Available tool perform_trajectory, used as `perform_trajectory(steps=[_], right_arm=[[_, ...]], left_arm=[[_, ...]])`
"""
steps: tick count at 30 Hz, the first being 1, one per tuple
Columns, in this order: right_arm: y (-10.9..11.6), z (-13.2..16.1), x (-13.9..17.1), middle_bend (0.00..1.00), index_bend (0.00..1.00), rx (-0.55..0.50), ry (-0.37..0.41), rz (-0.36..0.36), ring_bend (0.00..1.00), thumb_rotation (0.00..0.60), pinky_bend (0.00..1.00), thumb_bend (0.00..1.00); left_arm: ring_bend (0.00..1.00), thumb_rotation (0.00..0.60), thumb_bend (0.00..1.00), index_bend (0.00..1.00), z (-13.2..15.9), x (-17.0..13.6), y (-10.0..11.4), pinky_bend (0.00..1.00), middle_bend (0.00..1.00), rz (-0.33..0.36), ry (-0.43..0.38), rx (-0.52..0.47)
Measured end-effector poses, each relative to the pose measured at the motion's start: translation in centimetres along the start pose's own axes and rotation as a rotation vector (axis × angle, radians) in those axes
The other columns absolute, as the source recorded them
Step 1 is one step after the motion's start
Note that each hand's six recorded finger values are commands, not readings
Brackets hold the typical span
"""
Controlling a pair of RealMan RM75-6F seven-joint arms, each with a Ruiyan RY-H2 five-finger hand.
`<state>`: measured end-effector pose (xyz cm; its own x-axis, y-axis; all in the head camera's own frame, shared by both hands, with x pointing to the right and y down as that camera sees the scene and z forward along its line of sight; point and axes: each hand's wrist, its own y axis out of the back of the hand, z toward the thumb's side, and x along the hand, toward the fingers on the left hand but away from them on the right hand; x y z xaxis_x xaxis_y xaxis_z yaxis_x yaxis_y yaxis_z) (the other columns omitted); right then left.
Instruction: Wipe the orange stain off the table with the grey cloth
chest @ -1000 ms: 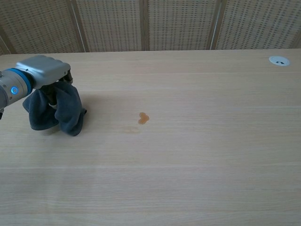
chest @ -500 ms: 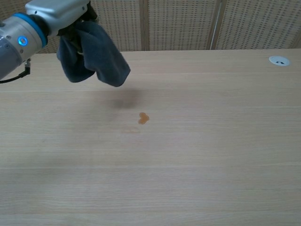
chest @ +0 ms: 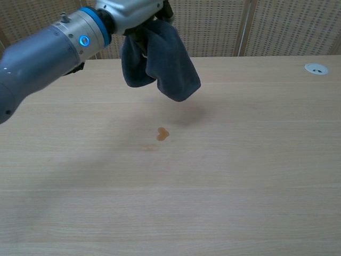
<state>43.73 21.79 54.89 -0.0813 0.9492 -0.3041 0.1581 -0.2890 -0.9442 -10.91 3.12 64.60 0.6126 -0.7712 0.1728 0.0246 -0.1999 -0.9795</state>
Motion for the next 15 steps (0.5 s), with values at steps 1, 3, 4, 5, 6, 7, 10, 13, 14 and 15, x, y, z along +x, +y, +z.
perform_trajectory(steps=[1, 3, 4, 5, 6, 7, 10, 13, 14, 15], right_arm=[[0.0, -0.1, -0.1, 0.0, 0.0, -0.001, -0.002, 0.001, 0.0, 0.6, 0.0, 0.0], [0.0, -0.2, -0.1, 0.0, 0.0, -0.002, -0.006, 0.001, 0.0, 0.6, 0.0, 0.0], [0.0, -0.2, -0.1, 0.0, 0.0, -0.005, -0.008, 0.001, 0.0, 0.6, 0.0, 0.0], [0.1, -0.3, -0.2, 0.0, 0.0, -0.006, -0.01, 0.001, 0.0, 0.6, 0.0, 0.0], [0.1, -0.3, -0.2, 0.0, 0.0, -0.006, -0.011, 0.001, 0.0, 0.6, 0.0, 0.0], [0.1, -0.4, -0.2, 0.0, 0.0, -0.007, -0.012, 0.001, 0.0, 0.6, 0.0, 0.0], [0.1, -0.5, -0.3, 0.0, 0.0, -0.011, -0.015, 0.003, 0.0, 0.6, 0.0, 0.0], [0.3, -0.7, -0.3, 0.0, 0.0, -0.018, -0.022, 0.002, 0.0, 0.6, 0.0, 0.0], [0.3, -0.8, -0.4, 0.0, 0.0, -0.021, -0.023, 0.001, 0.0, 0.6, 0.0, 0.0], [0.3, -0.8, -0.4, 0.0, 0.0, -0.024, -0.024, 0.001, 0.0, 0.6, 0.0, 0.0]], left_arm=[[0.72, 0.6, 0.13, 0.73, 0.6, 0.4, -0.4, 0.94, 0.74, -0.005, -0.015, 0.001], [0.72, 0.6, 0.13, 0.73, 1.7, 1.1, -1.1, 0.94, 0.74, -0.015, -0.039, 0.003], [0.72, 0.6, 0.13, 0.73, 2.1, 1.4, -1.4, 0.94, 0.74, -0.019, -0.047, 0.005], [0.72, 0.6, 0.13, 0.73, 2.5, 1.7, -1.7, 0.94, 0.74, -0.024, -0.055, 0.006], [0.72, 0.6, 0.13, 0.73, 2.9, 1.9, -2.0, 0.94, 0.74, -0.03, -0.062, 0.006], [0.72, 0.6, 0.13, 0.73, 3.3, 2.2, -2.5, 0.94, 0.74, -0.039, -0.069, 0.008], [0.72, 0.6, 0.13, 0.73, 4.4, 2.8, -3.8, 0.94, 0.74, -0.067, -0.085, 0.02], [0.72, 0.6, 0.13, 0.73, 5.3, 3.2, -5.0, 0.94, 0.74, -0.097, -0.097, 0.035], [0.72, 0.6, 0.13, 0.73, 5.5, 3.2, -5.4, 0.94, 0.74, -0.106, -0.099, 0.04], [0.72, 0.6, 0.13, 0.73, 5.7, 3.3, -5.9, 0.94, 0.74, -0.118, -0.101, 0.046]])
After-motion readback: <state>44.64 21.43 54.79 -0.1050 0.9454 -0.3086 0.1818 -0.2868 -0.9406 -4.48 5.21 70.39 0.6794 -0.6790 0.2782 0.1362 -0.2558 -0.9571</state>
